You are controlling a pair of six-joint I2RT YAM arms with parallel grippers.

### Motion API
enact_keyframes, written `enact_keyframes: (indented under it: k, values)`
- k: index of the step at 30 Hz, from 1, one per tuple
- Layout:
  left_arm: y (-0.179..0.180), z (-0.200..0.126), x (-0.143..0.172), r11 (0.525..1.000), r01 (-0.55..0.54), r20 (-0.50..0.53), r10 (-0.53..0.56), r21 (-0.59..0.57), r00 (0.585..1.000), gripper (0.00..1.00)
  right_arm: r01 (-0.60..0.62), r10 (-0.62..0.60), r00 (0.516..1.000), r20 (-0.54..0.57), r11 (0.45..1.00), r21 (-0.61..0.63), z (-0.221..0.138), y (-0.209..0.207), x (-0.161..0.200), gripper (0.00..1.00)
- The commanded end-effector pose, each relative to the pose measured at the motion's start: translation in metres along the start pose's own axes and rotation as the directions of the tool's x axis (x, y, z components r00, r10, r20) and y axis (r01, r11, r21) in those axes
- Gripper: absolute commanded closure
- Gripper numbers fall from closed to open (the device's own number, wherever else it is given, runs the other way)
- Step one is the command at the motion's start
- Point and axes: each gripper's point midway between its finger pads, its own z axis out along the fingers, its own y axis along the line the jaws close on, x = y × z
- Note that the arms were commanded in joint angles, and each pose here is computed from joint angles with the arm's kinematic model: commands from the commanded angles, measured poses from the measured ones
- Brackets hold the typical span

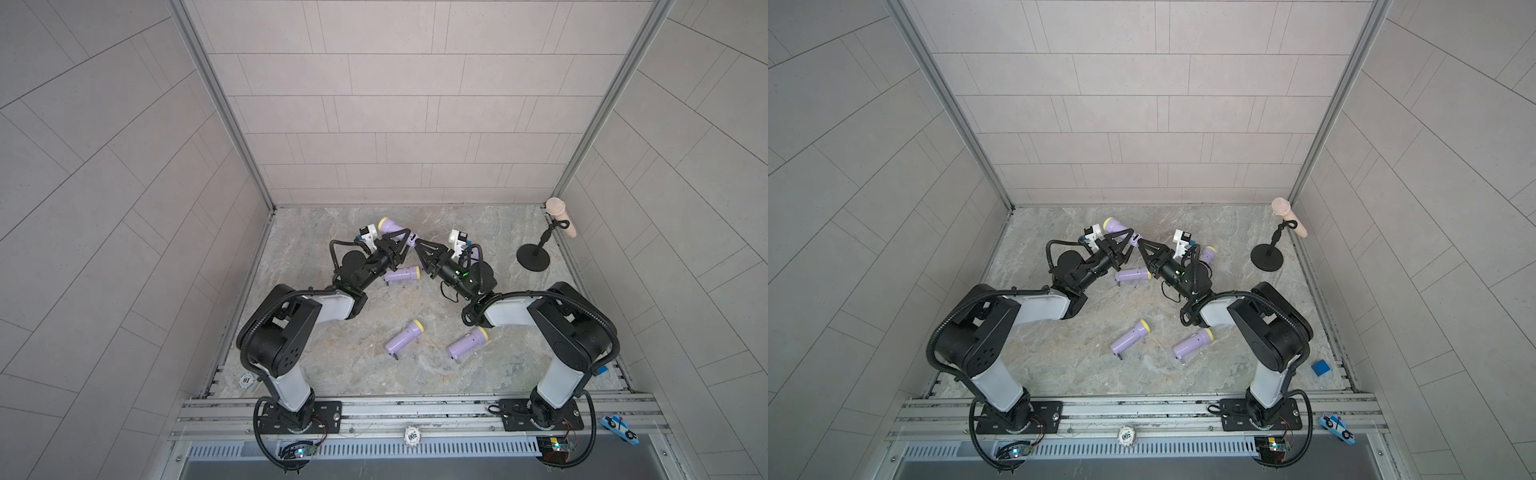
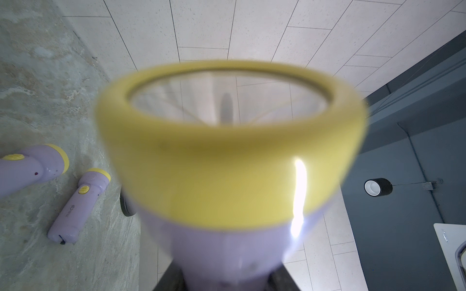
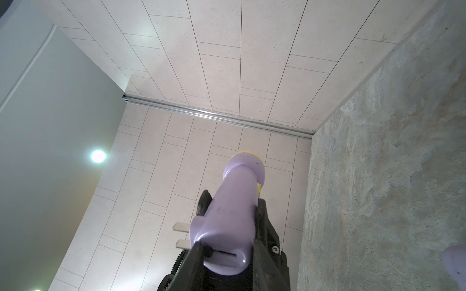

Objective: Close the plug at the bottom of the flashlight
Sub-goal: Close the plug of the flashlight.

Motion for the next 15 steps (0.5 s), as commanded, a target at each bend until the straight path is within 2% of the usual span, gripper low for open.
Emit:
enact_keyframes:
  k: [1, 15]
  values:
    - [-0.0142, 0.0018, 0.0211, 0.999, 0.004, -0.089, 0.001, 0.053, 0.996, 1.0, -0.015, 0.015, 1.0, -0.011, 0.999, -0.042, 0.0065, 0.0102, 0.0026, 0.66]
    - [-0.0172, 0.0024, 0.0209, 0.998, 0.005, -0.091, 0.001, 0.059, 0.996, 1.0, -0.029, 0.028, 1.0, -0.012, 0.999, -0.031, 0.0078, 0.0046, 0.0035, 0.69]
